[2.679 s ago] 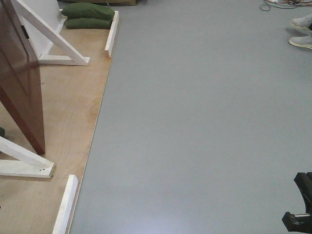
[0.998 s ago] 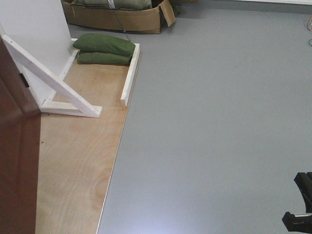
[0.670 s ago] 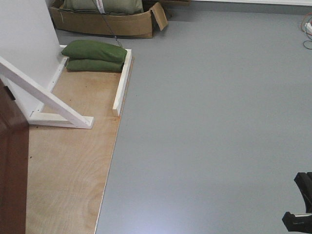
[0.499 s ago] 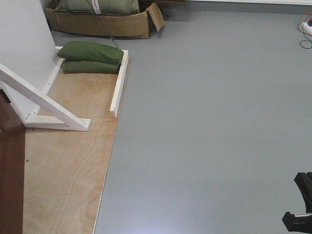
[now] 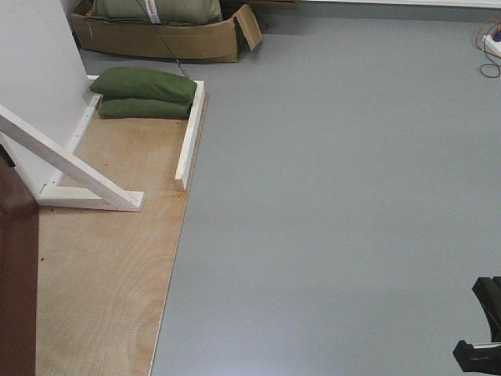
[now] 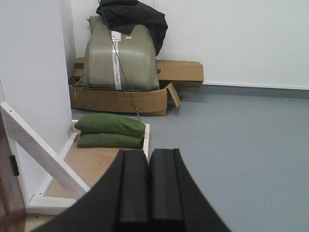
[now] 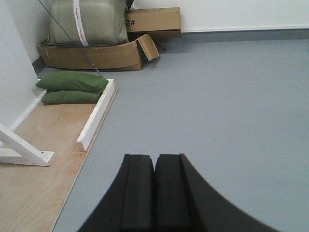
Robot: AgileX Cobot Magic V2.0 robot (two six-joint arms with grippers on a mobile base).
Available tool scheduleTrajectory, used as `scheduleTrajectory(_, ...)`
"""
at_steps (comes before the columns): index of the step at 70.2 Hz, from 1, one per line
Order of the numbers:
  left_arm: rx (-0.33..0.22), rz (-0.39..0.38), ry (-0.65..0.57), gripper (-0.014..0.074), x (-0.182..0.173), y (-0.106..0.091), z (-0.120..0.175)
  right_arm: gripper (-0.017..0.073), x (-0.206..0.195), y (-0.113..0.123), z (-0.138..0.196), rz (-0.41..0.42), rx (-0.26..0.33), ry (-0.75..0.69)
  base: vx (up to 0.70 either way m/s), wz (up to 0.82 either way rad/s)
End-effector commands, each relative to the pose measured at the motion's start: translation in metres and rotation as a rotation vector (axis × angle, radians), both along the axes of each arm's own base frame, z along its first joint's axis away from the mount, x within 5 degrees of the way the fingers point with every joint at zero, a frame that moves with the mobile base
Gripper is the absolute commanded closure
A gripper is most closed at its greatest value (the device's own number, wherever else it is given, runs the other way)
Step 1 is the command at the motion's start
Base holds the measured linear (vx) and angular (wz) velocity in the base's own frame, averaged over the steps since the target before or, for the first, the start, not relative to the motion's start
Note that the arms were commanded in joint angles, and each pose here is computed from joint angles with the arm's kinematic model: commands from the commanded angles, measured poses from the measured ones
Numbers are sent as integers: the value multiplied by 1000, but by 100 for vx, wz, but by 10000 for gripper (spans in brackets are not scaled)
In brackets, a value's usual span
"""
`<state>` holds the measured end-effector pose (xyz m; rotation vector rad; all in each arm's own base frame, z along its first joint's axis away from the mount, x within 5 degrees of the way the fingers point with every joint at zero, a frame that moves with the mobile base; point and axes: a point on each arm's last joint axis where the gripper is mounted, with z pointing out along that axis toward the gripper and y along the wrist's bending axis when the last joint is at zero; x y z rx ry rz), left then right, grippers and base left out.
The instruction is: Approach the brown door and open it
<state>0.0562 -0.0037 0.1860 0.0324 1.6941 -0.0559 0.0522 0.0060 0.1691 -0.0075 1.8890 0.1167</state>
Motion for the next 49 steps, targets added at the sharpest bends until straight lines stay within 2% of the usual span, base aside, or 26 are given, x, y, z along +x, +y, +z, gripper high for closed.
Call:
scheduleTrajectory(1, -10, 3, -84, 577, 0, 0, 1, 559, 1, -1, 7, -6, -11, -96, 0, 0)
scheduleTrajectory(28, -7, 2, -84, 577, 0, 0, 1, 559, 1, -1, 7, -6, -11, -96, 0, 0)
scheduleTrajectory(35, -8, 11, -117, 577, 0, 1, 8, 559, 1, -1, 7, -6, -10, -96, 0, 0)
scheduleTrajectory(40, -12, 32, -149, 577, 2, 2, 23, 559, 1, -1, 7, -6, -11, -96, 0, 0)
scheduleTrajectory(49, -12, 79, -254, 577, 9, 5, 81, 559, 1, -1, 7, -6, -11, -96, 0, 0)
